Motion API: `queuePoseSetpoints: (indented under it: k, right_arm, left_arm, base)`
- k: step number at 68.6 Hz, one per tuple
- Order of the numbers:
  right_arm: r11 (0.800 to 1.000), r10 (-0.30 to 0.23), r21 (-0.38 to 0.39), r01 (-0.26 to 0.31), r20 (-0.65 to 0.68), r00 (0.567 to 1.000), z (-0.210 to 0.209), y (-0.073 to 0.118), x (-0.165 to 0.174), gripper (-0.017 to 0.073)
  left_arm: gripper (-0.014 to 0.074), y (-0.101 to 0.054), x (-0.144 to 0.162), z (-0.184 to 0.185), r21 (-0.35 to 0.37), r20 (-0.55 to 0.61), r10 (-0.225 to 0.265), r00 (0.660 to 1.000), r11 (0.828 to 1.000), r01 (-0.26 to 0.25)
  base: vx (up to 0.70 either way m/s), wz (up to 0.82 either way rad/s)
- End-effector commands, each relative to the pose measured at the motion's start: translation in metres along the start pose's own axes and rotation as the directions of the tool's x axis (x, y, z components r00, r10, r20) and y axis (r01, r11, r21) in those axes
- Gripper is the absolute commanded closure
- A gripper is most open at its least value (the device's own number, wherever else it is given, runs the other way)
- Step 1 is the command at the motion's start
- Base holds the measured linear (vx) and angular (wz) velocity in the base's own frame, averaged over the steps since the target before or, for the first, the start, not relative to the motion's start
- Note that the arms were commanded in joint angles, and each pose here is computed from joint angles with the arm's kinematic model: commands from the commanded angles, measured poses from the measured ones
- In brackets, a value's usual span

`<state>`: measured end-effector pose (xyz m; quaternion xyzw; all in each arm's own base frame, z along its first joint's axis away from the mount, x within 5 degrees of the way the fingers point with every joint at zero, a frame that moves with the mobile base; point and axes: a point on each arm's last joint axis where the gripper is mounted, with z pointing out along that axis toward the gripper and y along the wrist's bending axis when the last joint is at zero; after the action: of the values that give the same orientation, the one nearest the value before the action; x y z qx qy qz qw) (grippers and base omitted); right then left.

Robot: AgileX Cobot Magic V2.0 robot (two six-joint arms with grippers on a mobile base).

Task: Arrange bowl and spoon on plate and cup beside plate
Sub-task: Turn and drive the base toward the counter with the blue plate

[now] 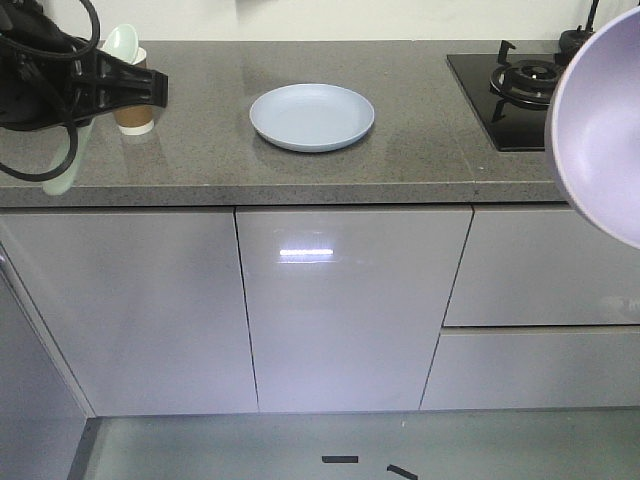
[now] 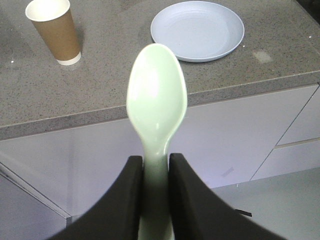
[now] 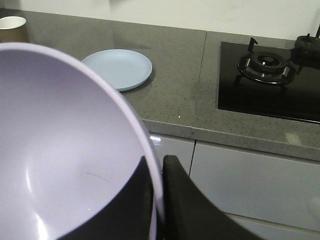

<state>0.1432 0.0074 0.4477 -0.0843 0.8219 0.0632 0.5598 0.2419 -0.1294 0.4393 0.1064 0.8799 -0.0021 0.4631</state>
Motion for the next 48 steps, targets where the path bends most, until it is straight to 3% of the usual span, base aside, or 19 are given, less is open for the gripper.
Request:
queuePoseSetpoints:
  k: [1,48]
  right_arm:
    - [1.0,0.001,0.02,-0.002,0.09,0.996,-0.0055,-0.0007,-0.0117,0.0564]
    - [1.0,0.001,0.02,-0.002,0.09,0.996,-0.0055,-0.0007,-0.0117,0.0564]
  left_arm:
    - [0.0599,0.0059,-0.0104,-0.0153,0.005,0.097,-0.004,0.995,1.0,0.003]
    - [0.0599,0.0059,-0.0104,-0.0153,0.005,0.097,-0.004,0.995,1.0,0.003]
  base:
    - [0.03,-0.04]
    - [0.03,-0.01]
